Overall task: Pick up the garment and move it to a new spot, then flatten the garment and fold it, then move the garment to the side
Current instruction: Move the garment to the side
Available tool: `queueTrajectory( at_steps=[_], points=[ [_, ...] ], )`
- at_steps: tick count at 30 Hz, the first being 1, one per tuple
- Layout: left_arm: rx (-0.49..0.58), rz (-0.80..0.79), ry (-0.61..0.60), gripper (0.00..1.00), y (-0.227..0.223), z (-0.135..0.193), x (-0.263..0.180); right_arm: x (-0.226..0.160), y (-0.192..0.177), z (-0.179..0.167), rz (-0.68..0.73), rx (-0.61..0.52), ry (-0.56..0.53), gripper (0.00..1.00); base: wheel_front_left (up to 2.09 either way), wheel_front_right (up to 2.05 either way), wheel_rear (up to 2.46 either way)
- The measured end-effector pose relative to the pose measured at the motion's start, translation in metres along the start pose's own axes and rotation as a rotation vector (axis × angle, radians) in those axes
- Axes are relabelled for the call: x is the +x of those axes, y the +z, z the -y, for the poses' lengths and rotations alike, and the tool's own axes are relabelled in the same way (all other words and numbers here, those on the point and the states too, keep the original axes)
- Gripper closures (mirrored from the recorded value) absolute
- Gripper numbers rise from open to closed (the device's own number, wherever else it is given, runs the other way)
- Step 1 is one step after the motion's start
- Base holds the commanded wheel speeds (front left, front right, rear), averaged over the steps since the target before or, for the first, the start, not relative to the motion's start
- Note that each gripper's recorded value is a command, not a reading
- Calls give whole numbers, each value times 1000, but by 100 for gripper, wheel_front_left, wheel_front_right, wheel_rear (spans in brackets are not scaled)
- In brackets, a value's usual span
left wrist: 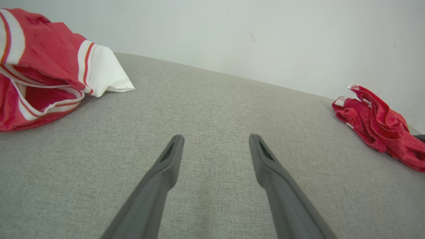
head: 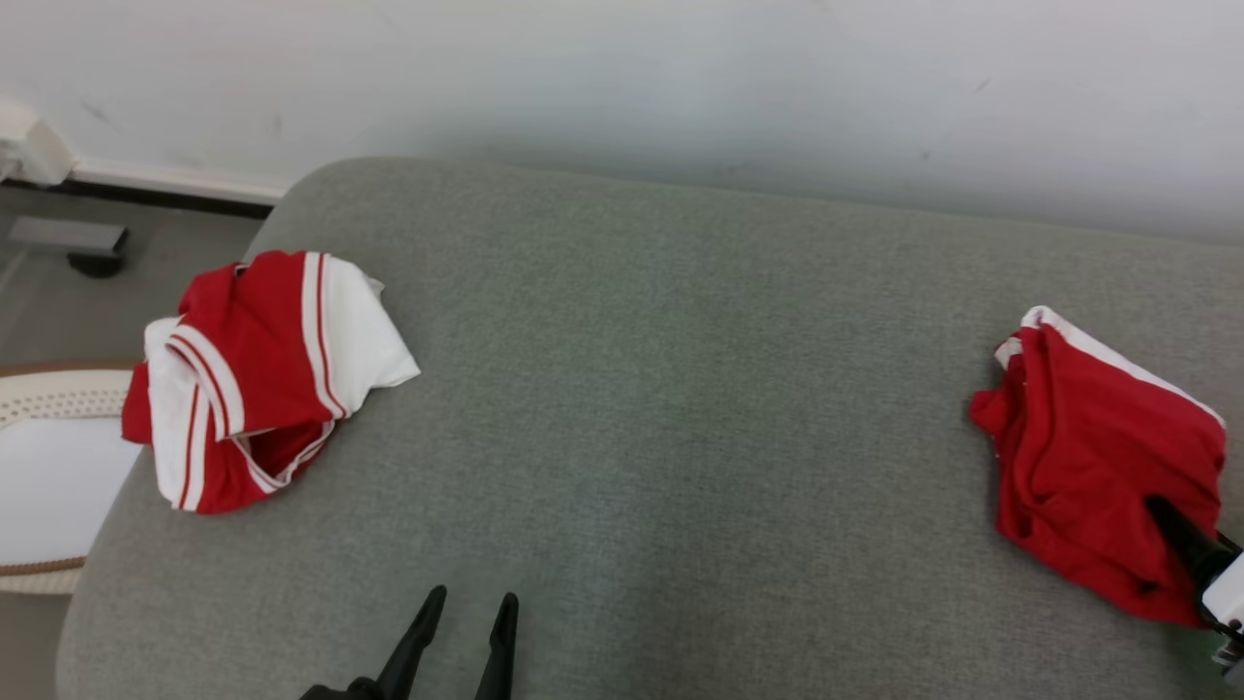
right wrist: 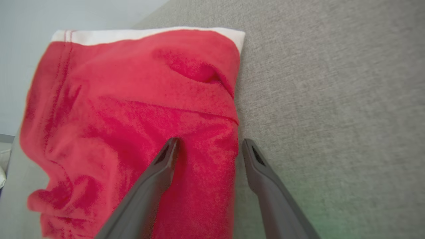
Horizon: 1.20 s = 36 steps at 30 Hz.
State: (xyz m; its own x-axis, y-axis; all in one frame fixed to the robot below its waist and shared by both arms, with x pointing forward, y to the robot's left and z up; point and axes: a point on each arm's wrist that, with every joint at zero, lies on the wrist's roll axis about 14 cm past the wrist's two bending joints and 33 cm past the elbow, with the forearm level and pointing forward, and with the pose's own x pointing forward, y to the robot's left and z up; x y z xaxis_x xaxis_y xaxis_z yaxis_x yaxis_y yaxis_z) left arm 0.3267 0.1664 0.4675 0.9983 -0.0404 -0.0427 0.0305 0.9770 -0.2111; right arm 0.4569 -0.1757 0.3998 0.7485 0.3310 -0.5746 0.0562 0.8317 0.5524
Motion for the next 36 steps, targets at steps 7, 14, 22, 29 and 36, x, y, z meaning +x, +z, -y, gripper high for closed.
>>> queueTrajectory(
  at_steps=[7, 14, 22, 29, 36],
  points=[
    [-17, -21, 46, 0, -6, -9, 1, 26, -8, -15, -59, 66, 37, 100, 0, 0, 0],
    [-21, -15, -21, 0, -5, 8, 23, 11, 6, 12, -32, 37, -24, 100, 0, 0, 0],
    [-4, -30, -203, 0, -19, 53, 80, -18, 76, 101, 95, -251, -310, 100, 0, 0, 0],
    [-19, -77, -278, 0, -47, 73, 113, -35, 118, 169, 66, -464, -557, 100, 0, 0, 0],
    [-20, -118, -256, 0, -64, 64, 115, -43, 151, 195, 68, -546, -681, 76, 0, 0, 0]
  ],
)
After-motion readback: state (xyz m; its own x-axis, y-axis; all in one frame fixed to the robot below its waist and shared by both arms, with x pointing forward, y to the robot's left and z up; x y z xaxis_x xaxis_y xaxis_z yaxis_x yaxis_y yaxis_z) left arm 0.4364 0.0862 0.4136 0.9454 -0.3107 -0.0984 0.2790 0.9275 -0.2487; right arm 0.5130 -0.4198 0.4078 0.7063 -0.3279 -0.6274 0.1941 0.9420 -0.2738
